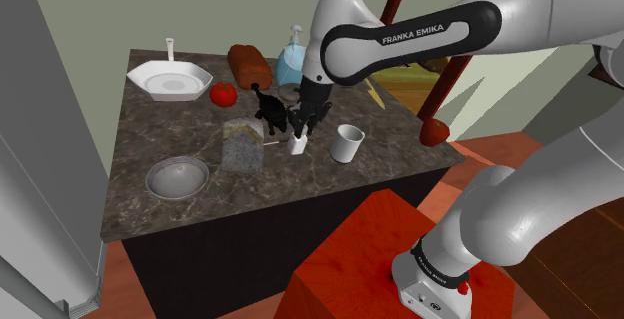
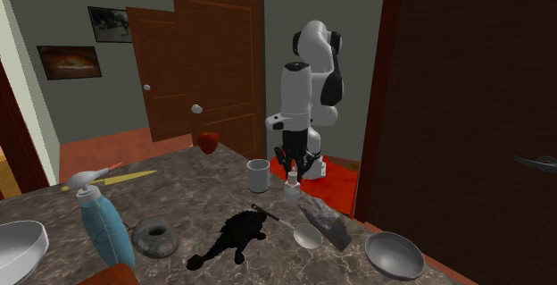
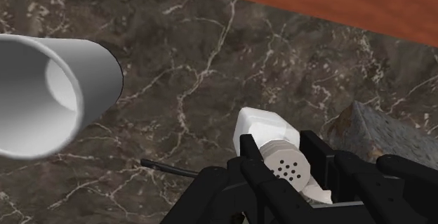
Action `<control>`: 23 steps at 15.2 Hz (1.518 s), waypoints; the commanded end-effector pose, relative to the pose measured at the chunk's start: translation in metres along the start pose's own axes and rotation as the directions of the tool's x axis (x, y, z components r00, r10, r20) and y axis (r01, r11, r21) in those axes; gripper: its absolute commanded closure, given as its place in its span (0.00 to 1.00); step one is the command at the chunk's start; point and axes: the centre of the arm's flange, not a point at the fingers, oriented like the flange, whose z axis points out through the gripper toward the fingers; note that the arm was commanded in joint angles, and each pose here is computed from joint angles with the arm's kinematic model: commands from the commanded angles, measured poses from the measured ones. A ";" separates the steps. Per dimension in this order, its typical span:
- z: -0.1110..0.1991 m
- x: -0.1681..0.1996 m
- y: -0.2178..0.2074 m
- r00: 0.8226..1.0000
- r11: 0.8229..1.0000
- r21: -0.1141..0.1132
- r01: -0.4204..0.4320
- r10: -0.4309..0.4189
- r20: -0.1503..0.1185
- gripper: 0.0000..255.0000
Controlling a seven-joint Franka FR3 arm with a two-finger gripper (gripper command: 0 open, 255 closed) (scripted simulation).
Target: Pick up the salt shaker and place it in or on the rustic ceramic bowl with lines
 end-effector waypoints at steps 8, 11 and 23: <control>-0.048 0.000 -0.001 1.000 1.000 0.000 0.000 0.000 0.001 1.00; -0.064 0.000 -0.001 1.000 1.000 0.000 0.000 0.000 0.001 1.00; -0.090 0.018 -0.117 1.000 1.000 0.000 0.000 0.000 0.001 1.00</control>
